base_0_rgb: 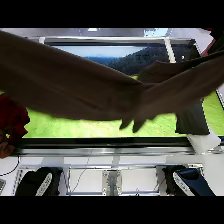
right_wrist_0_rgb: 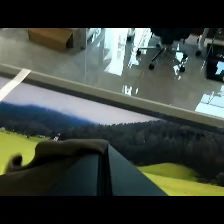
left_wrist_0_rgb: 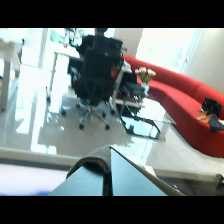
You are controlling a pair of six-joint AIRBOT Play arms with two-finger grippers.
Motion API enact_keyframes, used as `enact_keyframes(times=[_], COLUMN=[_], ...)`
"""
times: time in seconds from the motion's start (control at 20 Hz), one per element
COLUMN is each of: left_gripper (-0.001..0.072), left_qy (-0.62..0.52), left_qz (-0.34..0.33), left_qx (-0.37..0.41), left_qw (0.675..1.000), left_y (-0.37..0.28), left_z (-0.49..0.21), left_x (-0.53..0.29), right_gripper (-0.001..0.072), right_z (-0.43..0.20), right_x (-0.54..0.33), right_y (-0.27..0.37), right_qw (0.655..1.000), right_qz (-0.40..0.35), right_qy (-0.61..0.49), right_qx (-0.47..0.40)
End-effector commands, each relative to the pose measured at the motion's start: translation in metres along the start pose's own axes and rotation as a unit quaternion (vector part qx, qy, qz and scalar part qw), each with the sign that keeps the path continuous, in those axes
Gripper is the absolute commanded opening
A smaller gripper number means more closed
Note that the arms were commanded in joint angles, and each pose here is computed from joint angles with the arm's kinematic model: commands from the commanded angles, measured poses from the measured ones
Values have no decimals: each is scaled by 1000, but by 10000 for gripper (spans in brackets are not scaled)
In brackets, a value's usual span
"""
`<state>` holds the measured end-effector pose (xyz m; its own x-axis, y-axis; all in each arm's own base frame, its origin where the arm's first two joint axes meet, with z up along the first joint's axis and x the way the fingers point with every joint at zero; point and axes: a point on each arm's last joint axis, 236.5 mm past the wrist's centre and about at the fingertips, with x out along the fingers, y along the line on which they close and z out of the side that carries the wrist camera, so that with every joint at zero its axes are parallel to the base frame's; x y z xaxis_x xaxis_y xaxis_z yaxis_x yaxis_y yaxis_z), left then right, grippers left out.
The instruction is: Fold the shirts.
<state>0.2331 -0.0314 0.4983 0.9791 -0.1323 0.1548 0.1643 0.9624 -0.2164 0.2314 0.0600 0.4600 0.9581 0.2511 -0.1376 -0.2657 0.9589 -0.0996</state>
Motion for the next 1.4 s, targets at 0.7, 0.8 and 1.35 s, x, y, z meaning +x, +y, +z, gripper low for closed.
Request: enact_keyframes(times=[0.7, 0.8, 1.35], left_gripper=[246, 543, 538], left_qy=[401, 331, 301], left_qz=[191, 170, 367], left_qx=[-32, -29, 175], left_qw=[895, 928, 863], left_y=[171, 167, 270], left_z=[-436, -404, -143], left_x=[263, 292, 113], right_gripper=[85, 471, 546], right_z=[-405, -368, -352], right_x=[386, 419, 242], right_y=[11, -9, -175], right_qw=[915, 944, 885], right_qz=[9, -19, -140], right_qy=[351, 241, 407], right_qx=[200, 223, 176])
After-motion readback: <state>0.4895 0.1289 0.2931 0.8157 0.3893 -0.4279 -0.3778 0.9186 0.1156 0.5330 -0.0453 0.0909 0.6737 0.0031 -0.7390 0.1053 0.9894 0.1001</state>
